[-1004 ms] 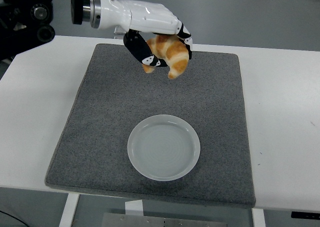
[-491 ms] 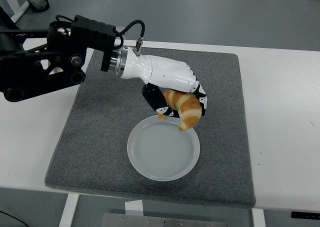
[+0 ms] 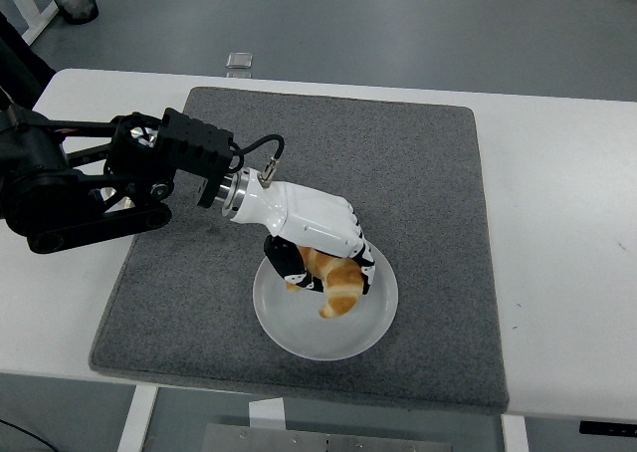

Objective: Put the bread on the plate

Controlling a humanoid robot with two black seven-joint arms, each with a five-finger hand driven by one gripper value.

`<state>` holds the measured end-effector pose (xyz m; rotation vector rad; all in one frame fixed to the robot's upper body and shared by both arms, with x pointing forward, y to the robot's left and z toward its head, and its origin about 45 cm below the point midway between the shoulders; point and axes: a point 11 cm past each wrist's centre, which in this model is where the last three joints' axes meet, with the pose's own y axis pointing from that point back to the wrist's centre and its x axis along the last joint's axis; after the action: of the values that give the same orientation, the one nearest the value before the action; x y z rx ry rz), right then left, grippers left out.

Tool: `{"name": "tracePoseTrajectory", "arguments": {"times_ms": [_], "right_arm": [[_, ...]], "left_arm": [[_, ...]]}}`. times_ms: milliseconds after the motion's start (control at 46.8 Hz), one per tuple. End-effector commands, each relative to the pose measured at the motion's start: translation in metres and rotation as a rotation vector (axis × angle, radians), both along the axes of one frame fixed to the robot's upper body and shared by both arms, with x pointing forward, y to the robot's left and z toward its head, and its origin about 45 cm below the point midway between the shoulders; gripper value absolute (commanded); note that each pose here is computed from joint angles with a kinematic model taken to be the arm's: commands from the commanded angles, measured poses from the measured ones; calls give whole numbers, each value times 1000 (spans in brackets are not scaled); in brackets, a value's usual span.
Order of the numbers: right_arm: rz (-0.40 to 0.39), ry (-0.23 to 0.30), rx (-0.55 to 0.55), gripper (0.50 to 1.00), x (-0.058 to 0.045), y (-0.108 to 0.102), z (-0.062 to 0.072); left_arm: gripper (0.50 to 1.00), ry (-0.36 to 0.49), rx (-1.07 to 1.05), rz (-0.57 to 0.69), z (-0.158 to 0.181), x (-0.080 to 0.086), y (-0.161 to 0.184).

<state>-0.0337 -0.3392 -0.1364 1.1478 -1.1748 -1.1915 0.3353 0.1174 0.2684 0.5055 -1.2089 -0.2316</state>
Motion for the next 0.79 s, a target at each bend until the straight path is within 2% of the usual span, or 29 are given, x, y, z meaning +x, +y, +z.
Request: {"name": "tracePoseTrajectory", "arguments": {"times_ms": [0,427,769], "right_arm": [[0,0,0,952,0,0,0],[0,0,0,952,0,0,0],[0,0,0,952,0,0,0]], "left_arm": [[500,-7,13,-3,-7,0,0],[500,-4,55,10,-26,1,8],[500,-3,56,19,-28,3,8]]}}
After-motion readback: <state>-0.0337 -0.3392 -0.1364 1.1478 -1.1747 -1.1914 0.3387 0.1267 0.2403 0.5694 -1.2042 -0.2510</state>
